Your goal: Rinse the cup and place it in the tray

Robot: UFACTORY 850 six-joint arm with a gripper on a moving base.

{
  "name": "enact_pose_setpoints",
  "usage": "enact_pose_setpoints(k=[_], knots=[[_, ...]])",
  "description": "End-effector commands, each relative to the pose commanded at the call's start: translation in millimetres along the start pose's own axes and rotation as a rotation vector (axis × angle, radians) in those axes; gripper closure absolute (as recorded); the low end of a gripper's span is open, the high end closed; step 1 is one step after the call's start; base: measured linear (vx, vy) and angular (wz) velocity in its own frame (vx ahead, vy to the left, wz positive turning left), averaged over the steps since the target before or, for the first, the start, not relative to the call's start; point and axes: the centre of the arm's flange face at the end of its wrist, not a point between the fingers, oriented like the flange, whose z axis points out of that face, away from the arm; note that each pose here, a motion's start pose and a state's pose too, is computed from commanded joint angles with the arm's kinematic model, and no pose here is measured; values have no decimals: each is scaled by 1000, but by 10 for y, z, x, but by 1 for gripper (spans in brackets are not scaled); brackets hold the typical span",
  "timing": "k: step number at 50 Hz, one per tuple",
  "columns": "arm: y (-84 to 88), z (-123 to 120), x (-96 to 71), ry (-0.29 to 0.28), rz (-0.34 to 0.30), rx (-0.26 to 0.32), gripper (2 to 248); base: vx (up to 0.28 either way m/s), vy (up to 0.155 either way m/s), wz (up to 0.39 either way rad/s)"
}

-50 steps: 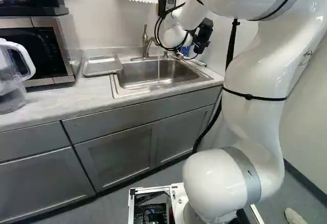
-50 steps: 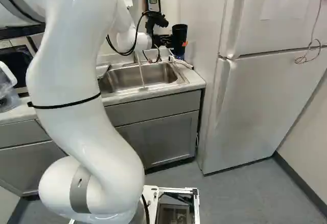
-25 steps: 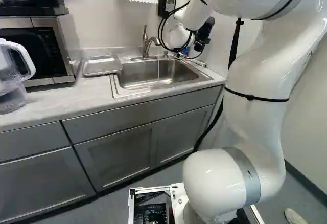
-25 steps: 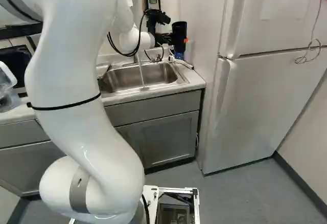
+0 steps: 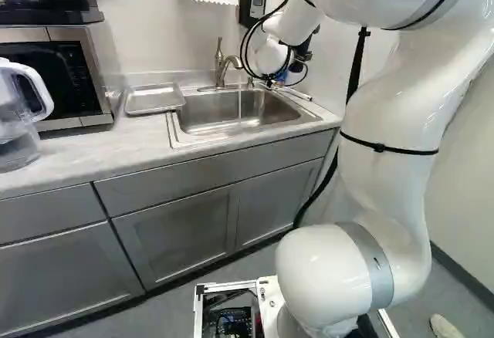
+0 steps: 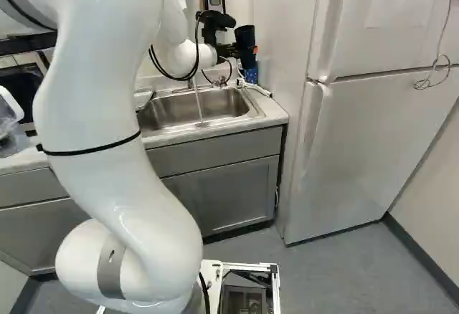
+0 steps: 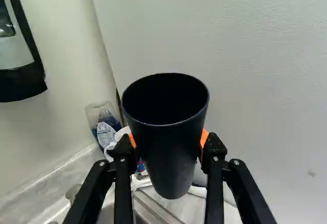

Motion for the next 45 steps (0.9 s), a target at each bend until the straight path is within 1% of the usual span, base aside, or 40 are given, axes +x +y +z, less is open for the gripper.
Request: enact_pose_setpoints(k=[11, 20, 33, 45], knots=[[58, -12, 2, -20, 80, 33, 125, 0, 0, 0], [53, -56, -1, -37, 148, 71, 125, 0, 0, 0], [33, -103, 5, -52, 227, 138, 125, 0, 0, 0], [111, -48, 32, -51, 301, 170, 125, 0, 0, 0]])
